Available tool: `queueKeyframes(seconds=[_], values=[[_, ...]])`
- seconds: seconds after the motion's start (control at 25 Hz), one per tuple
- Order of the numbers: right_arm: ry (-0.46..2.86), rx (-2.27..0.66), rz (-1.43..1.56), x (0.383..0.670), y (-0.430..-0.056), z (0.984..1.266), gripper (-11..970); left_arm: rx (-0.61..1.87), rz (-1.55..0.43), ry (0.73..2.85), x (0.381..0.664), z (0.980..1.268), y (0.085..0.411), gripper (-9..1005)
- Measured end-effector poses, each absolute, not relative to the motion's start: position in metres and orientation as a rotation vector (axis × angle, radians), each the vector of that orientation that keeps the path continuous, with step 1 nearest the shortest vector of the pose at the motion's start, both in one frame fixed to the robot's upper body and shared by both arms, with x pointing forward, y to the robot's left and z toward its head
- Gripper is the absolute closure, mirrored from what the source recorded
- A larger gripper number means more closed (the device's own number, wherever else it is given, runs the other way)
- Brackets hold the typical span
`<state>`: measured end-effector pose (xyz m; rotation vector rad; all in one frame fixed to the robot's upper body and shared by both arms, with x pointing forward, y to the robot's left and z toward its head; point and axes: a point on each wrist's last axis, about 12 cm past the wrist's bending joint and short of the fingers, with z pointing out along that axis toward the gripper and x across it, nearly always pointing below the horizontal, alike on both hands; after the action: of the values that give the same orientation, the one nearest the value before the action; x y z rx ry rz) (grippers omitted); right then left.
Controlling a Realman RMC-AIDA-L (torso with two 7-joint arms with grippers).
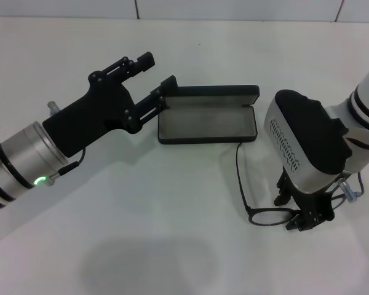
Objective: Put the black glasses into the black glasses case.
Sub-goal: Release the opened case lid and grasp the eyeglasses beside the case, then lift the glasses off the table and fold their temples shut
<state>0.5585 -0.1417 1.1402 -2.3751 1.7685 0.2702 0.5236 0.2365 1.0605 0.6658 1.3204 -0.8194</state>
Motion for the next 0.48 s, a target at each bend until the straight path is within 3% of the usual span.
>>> queueKeyframes(seconds=[0.16, 0.48], values=[[1.773, -2.388, 0.278, 0.5572, -0.142, 1.1406, 518, 0.666, -0.818, 1.321, 0.5235, 1.0604, 0.2368, 405], [1.798, -2.397, 0.285, 0.5548, -0.1449, 1.1496, 695, 0.664, -0.816, 1.324, 0.5232, 1.06, 0.2378, 405]])
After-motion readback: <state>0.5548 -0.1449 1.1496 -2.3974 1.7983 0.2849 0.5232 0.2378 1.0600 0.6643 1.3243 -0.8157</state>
